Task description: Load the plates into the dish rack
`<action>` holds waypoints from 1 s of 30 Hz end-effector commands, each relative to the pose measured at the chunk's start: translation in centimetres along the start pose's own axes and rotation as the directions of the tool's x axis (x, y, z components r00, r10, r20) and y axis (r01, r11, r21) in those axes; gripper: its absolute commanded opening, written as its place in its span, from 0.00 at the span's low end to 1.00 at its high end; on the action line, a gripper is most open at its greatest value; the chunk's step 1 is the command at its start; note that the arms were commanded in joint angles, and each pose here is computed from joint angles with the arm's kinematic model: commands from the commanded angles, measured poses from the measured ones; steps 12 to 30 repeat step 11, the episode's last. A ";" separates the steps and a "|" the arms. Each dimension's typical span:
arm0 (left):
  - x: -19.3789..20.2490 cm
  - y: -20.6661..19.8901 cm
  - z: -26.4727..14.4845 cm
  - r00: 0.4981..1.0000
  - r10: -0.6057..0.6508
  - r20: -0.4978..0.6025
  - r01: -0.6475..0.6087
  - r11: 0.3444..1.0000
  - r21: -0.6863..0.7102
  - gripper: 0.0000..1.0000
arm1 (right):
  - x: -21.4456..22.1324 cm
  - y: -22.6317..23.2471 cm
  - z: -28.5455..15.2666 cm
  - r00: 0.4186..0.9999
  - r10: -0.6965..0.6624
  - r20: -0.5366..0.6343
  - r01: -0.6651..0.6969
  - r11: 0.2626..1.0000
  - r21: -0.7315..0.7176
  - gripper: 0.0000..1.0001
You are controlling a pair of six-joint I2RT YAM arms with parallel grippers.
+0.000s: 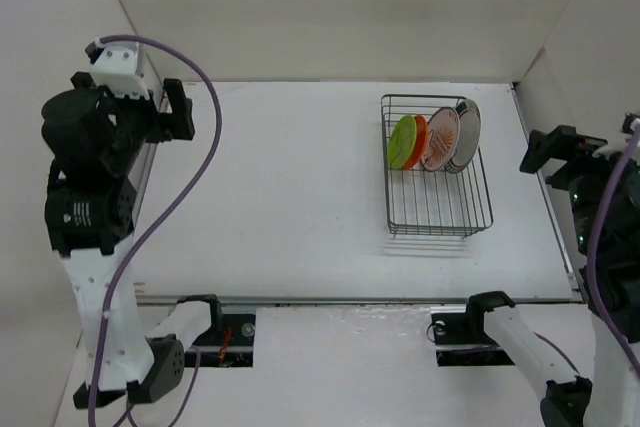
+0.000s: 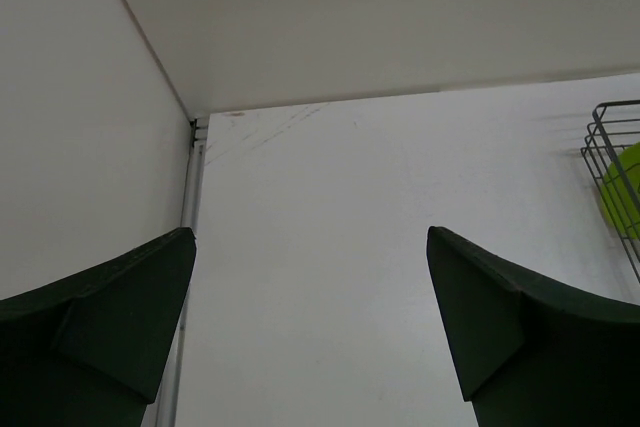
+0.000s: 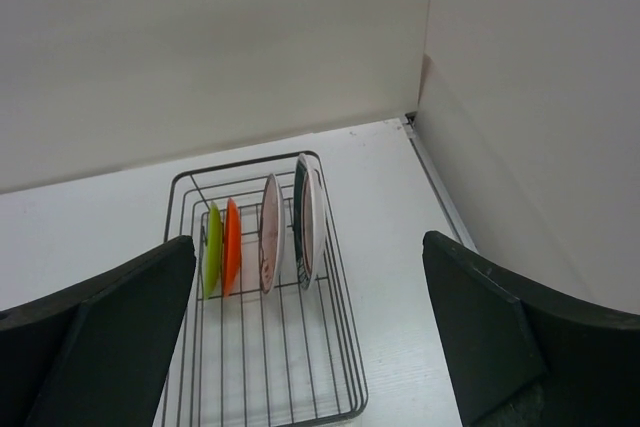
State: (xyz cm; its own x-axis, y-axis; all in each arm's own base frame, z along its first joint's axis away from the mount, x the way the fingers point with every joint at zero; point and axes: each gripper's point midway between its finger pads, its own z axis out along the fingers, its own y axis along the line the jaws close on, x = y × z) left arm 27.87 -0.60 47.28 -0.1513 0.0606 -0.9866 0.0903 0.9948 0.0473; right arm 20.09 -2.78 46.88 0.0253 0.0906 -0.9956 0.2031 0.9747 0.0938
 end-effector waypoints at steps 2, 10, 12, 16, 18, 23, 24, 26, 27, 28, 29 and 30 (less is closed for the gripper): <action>0.9 0.1 -3.2 1.000 0.008 0.002 -0.008 0.999 -0.034 1.00 | -0.7 -0.6 -3.3 0.999 0.004 0.032 -0.003 0.999 -0.040 1.00; 1.4 0.1 -4.1 1.000 -0.002 -0.005 0.002 0.999 -0.043 1.00 | -0.6 -1.2 -4.5 0.999 0.012 0.049 -0.010 0.999 -0.031 1.00; 1.4 0.0 -4.1 1.000 -0.013 -0.004 0.013 0.999 -0.043 1.00 | -0.6 -1.1 -4.5 0.999 0.012 0.048 -0.010 0.999 -0.042 1.00; 1.4 0.0 -4.1 1.000 -0.013 -0.004 0.013 0.999 -0.043 1.00 | -0.6 -1.1 -4.5 0.999 0.012 0.048 -0.010 0.999 -0.042 1.00; 1.4 0.0 -4.1 1.000 -0.013 -0.004 0.013 0.999 -0.043 1.00 | -0.6 -1.1 -4.5 0.999 0.012 0.048 -0.010 0.999 -0.042 1.00; 1.4 0.0 -4.1 1.000 -0.013 -0.004 0.013 0.999 -0.043 1.00 | -0.6 -1.1 -4.5 0.999 0.012 0.048 -0.010 0.999 -0.042 1.00; 1.4 0.0 -4.1 1.000 -0.013 -0.004 0.013 0.999 -0.043 1.00 | -0.6 -1.1 -4.5 0.999 0.012 0.048 -0.010 0.999 -0.042 1.00; 1.4 0.0 -4.1 1.000 -0.013 -0.004 0.013 0.999 -0.043 1.00 | -0.6 -1.1 -4.5 0.999 0.012 0.048 -0.010 0.999 -0.042 1.00; 1.4 0.0 -4.1 1.000 -0.013 -0.004 0.013 0.999 -0.043 1.00 | -0.6 -1.1 -4.5 0.999 0.012 0.048 -0.010 0.999 -0.042 1.00; 1.4 0.0 -4.1 1.000 -0.013 -0.004 0.013 0.999 -0.043 1.00 | -0.6 -1.1 -4.5 0.999 0.012 0.048 -0.010 0.999 -0.042 1.00; 1.4 0.0 -4.1 1.000 -0.013 -0.004 0.013 0.999 -0.043 1.00 | -0.6 -1.1 -4.5 0.999 0.012 0.048 -0.010 0.999 -0.042 1.00; 1.4 0.0 -4.1 1.000 -0.013 -0.004 0.013 0.999 -0.043 1.00 | -0.6 -1.1 -4.5 0.999 0.012 0.048 -0.010 0.999 -0.042 1.00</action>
